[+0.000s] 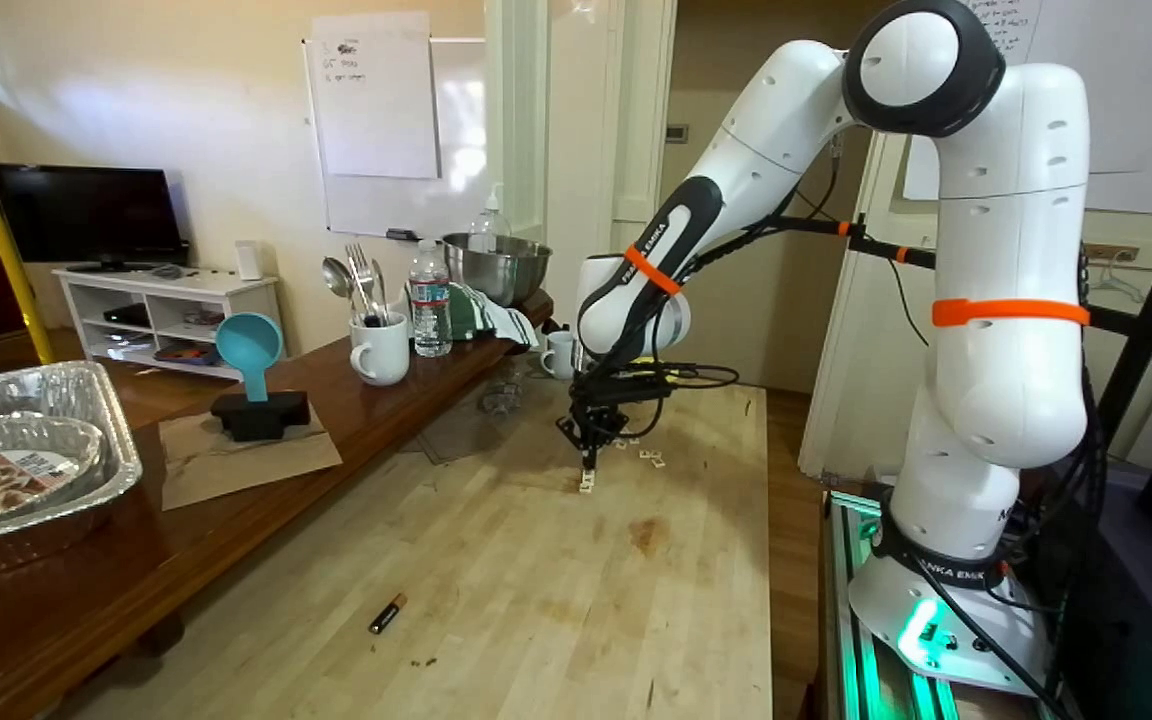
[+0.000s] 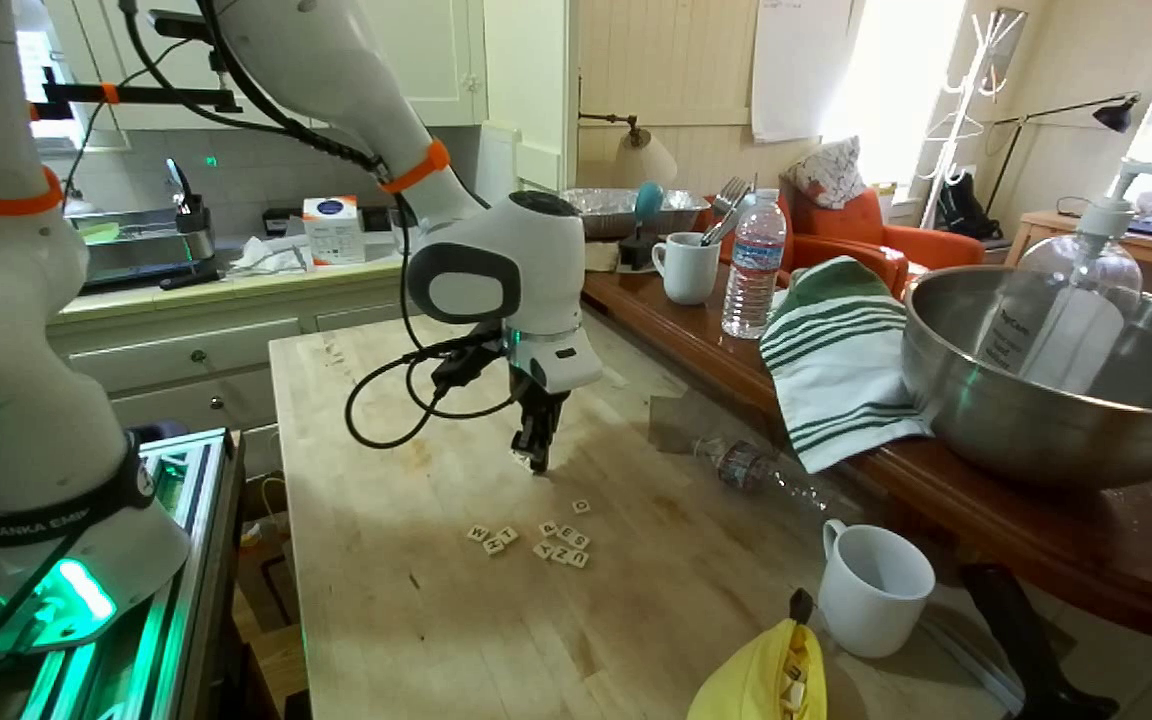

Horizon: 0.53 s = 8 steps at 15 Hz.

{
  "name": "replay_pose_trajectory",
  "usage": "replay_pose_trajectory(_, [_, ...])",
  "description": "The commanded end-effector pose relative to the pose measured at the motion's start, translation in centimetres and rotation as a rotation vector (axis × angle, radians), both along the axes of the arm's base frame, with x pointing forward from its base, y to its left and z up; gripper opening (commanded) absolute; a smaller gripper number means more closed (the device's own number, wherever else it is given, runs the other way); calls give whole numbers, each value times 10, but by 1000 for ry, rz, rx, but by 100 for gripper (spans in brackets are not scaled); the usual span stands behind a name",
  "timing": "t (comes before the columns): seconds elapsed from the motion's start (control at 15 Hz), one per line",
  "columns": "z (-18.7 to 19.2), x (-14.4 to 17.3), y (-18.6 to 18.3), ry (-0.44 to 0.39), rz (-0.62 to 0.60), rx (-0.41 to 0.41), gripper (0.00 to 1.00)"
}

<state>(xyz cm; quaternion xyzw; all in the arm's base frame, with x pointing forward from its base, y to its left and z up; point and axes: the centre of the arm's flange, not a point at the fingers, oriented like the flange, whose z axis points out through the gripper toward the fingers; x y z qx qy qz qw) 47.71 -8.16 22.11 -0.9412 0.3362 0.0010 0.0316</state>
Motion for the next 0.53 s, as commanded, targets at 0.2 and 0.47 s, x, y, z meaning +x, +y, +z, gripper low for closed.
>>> replay_pose_trajectory(0.2, [27,-15,0,-64,61,-42,0])
replay_pose_trajectory(0.47, [40,-25,-6,-64,286,-100,0])
